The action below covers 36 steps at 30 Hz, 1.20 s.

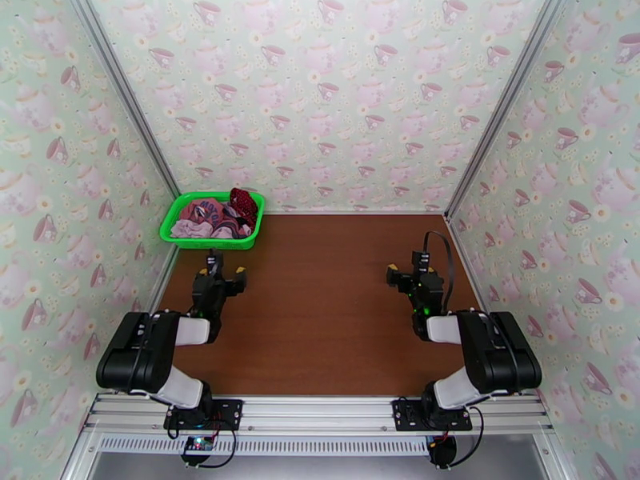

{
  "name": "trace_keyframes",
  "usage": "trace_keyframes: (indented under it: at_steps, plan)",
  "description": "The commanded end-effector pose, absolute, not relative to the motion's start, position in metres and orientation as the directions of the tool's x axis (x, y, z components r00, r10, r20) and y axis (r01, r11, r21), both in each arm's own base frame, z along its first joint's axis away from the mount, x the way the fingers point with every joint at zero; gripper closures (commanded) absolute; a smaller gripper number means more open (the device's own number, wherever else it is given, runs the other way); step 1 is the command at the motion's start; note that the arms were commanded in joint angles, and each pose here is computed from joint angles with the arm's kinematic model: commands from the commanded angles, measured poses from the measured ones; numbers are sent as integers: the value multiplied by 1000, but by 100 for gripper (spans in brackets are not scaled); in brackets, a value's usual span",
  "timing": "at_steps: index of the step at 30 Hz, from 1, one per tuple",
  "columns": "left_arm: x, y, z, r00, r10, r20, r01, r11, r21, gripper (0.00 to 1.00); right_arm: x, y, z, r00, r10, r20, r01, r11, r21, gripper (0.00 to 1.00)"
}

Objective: Fold and stack the mixed laundry pile

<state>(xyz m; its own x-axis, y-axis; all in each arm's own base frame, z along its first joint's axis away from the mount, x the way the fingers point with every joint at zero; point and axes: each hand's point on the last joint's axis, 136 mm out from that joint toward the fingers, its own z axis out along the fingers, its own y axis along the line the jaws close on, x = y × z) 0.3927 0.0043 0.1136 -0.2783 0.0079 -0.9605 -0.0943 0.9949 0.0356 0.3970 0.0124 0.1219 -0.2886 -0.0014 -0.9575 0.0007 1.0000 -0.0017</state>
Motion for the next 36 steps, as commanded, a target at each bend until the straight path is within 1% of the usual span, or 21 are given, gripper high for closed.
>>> trace_keyframes:
  at_steps: [1, 2, 4, 7, 8, 12, 13, 17, 21, 24, 28, 31, 36]
  plan:
    - [385, 16, 171, -257, 16, -966, -257, 963, 84, 0, 396, 19, 177, -300, 7, -954, -13, 1000, 11, 0]
    - [381, 21, 187, -294, -42, -955, -302, 952, 51, 0, 395, 18, 193, -319, 23, -948, -1, 1000, 25, 0]
    - [373, 29, 213, -353, -146, -924, -374, 928, -4, 0, 389, 18, 207, -421, 74, -904, 33, 997, 67, 0]
    - [367, 29, 238, -466, -224, -856, -398, 917, -23, 0, 383, 34, 218, -550, 129, -825, 12, 989, 147, 0]
    - [369, 28, 256, -476, -244, -845, -397, 917, -41, 0, 381, 40, 220, -580, 141, -802, 12, 986, 164, 0]
    - [380, 40, 278, -525, -335, -783, -409, 906, -113, 0, 374, 67, 223, -641, 140, -754, -28, 978, 205, 1]
    - [388, 45, 280, -539, -365, -759, -406, 902, -146, 2, 373, 72, 222, -653, 147, -743, -30, 975, 220, 1]
    - [433, 69, 283, -572, -453, -684, -380, 885, -268, 16, 377, 93, 218, -689, 143, -710, -79, 960, 270, 2]
    - [484, 74, 281, -580, -463, -670, -295, 887, -356, 16, 387, 105, 214, -709, 119, -695, -105, 957, 271, 5]
    - [518, 72, 269, -604, -448, -659, -247, 891, -380, 17, 395, 112, 209, -721, 117, -682, -111, 953, 281, 7]
    - [554, 76, 242, -640, -431, -636, -230, 898, -376, 19, 401, 120, 206, -730, 117, -673, -119, 948, 294, 8]
    - [574, 81, 226, -645, -419, -640, -224, 903, -366, 14, 402, 125, 203, -736, 114, -667, -124, 946, 298, 6]
    - [603, 85, 200, -643, -397, -655, -213, 914, -344, 11, 402, 129, 198, -747, 100, -658, -127, 949, 288, 3]
